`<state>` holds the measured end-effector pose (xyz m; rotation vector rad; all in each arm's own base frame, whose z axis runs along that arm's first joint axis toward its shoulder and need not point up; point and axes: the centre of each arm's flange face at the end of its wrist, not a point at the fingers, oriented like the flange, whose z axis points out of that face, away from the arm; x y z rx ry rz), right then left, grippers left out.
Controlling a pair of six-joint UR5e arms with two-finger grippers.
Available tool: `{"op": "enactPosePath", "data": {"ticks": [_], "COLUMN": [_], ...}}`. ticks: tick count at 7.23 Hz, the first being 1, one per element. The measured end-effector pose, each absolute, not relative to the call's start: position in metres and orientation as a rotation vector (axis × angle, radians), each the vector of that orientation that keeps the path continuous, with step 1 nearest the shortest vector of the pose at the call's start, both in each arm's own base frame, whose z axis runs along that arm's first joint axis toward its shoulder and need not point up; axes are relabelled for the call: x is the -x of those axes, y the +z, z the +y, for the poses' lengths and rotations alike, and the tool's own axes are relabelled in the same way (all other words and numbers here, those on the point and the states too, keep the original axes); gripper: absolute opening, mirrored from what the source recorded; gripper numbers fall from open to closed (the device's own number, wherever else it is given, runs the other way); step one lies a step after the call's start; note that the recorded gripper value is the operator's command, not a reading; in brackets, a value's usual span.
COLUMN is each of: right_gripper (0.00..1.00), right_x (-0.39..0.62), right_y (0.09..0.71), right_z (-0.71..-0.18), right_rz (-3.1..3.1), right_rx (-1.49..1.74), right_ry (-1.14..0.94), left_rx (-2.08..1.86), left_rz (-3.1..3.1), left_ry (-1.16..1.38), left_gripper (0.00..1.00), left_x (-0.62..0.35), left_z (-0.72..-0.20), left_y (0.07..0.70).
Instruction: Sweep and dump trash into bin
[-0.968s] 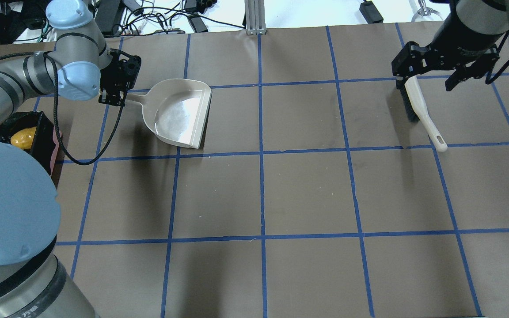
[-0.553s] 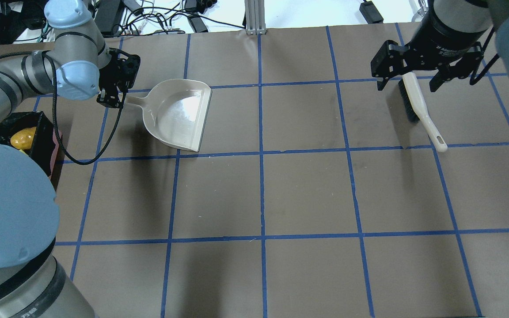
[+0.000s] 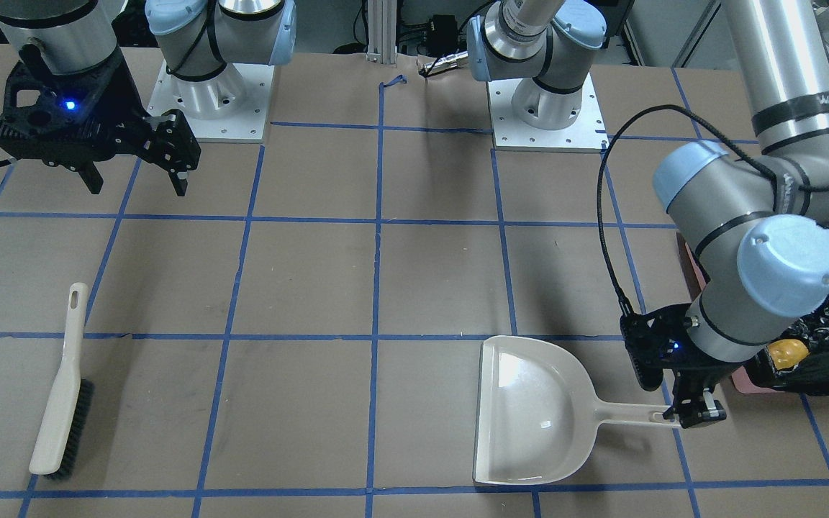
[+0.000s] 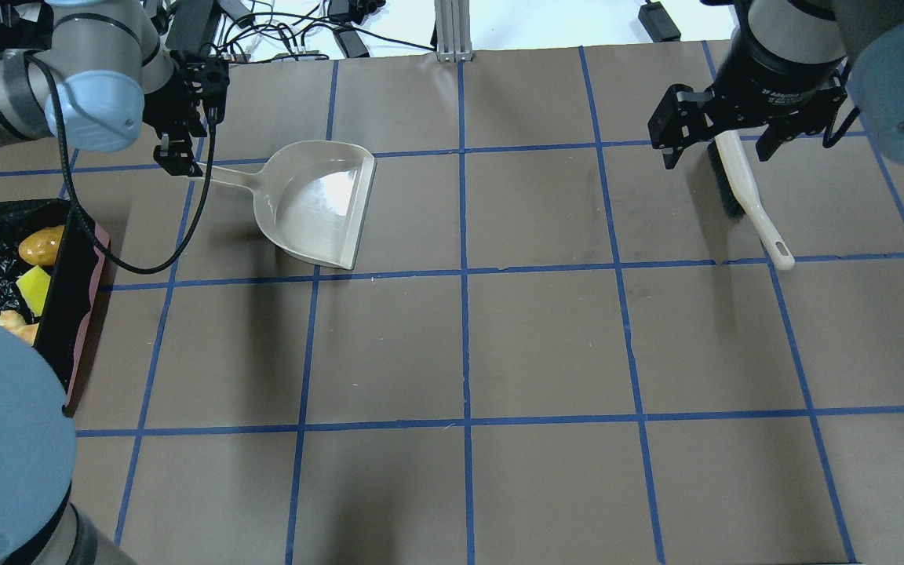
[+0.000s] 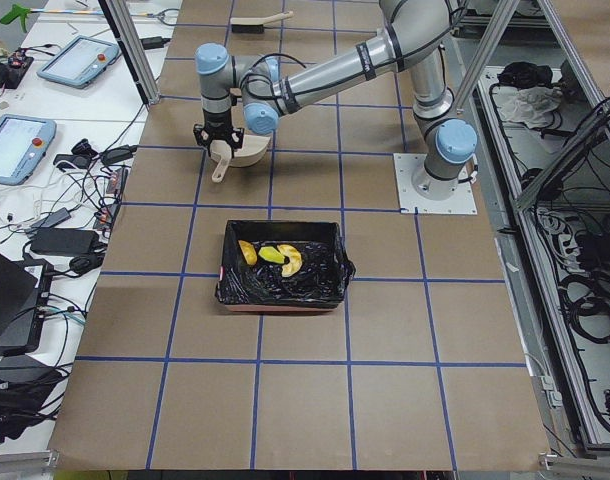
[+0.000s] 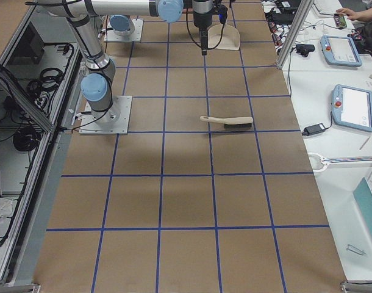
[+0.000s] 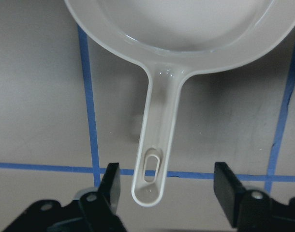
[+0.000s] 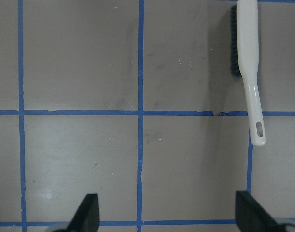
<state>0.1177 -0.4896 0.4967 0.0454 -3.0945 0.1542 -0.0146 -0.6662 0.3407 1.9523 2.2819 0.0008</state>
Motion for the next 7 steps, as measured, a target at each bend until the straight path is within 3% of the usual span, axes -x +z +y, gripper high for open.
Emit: {"op": "enactPosePath", "data": {"ticks": [1, 5, 7], "right_gripper": [1.00, 1.00, 1.00], "right_x": [-0.118, -0.118, -0.118], "right_y": [0.495, 0.495, 0.494], "right_z": [-0.490, -0.488, -0.487], "right_rz": [-3.094, -3.097, -3.096], "right_rx": [-0.053, -0.064, -0.067], "right_ry": [0.151, 0.147, 0.143], "left_rx": [-1.749, -0.742, -0.190], "left_rz": [2.461, 2.968, 3.129], "left_ry": [-0.026, -0.111, -0.078], "left_gripper": [0.75, 1.00, 1.00], "left_x": [0.023, 0.068, 0.095], "left_z": [-0.652, -0.581, -0.542], "left_y": [0.374, 0.476, 0.499]}}
